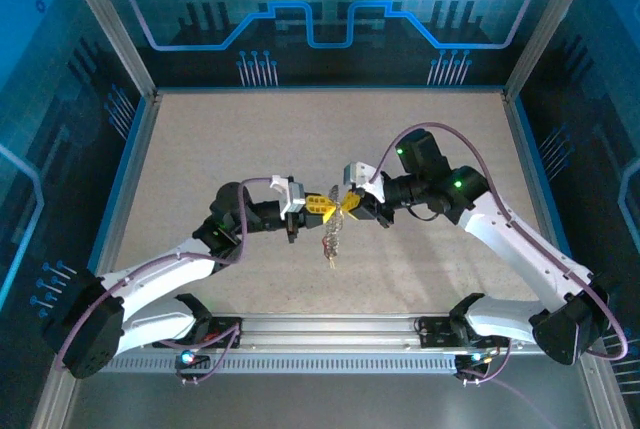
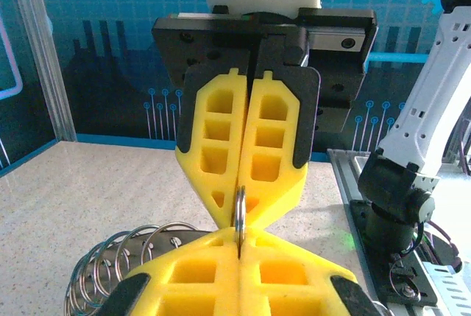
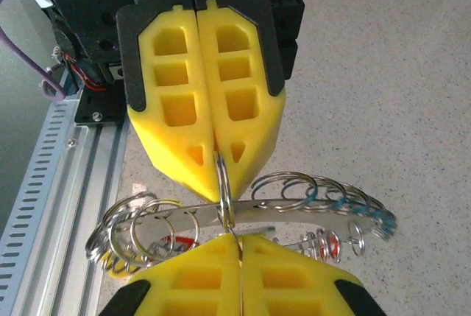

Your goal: Put the keys on the keyring

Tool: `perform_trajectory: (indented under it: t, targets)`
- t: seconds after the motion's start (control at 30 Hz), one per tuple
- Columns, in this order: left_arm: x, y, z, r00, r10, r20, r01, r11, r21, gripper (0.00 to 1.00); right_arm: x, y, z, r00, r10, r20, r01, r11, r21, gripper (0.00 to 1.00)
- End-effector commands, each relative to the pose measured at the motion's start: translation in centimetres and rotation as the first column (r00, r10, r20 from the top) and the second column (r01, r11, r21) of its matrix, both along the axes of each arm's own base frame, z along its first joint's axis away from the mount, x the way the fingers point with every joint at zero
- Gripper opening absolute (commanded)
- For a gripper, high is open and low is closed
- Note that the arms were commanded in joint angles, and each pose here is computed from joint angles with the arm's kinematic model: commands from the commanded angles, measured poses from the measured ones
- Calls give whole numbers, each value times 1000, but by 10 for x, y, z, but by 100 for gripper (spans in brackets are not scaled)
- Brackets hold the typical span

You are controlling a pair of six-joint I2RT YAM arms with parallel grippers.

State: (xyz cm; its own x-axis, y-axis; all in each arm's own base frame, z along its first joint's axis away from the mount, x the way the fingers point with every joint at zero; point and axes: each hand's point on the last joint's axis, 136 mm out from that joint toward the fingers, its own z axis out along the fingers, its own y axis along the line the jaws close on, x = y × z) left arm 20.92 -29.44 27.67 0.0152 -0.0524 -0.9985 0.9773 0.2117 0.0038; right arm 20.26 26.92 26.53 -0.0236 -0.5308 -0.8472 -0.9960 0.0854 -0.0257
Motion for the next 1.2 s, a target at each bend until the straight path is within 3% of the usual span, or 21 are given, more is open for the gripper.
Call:
perform_trajectory:
  t: [0.0,0.4,0.8,1.17]
  targets:
    - [-7,-1,22,997,-26,74,32,997,-74,0,-2,5,12,1000,27,-5,-26,998,64,8]
    - [-1,-6,19,999,-27,43,30,995,-90,0,-10,11,26,997,81,7,-81,987,136,13]
    - [4,-9,16,999,-28,19,30,995,-94,0,-14,10,30,995,95,35,-99,985,141,10]
    - [3,-10,13,999,-36,10,37,995,-90,0,-24,9,27,989,141,41,-146,978,149,14]
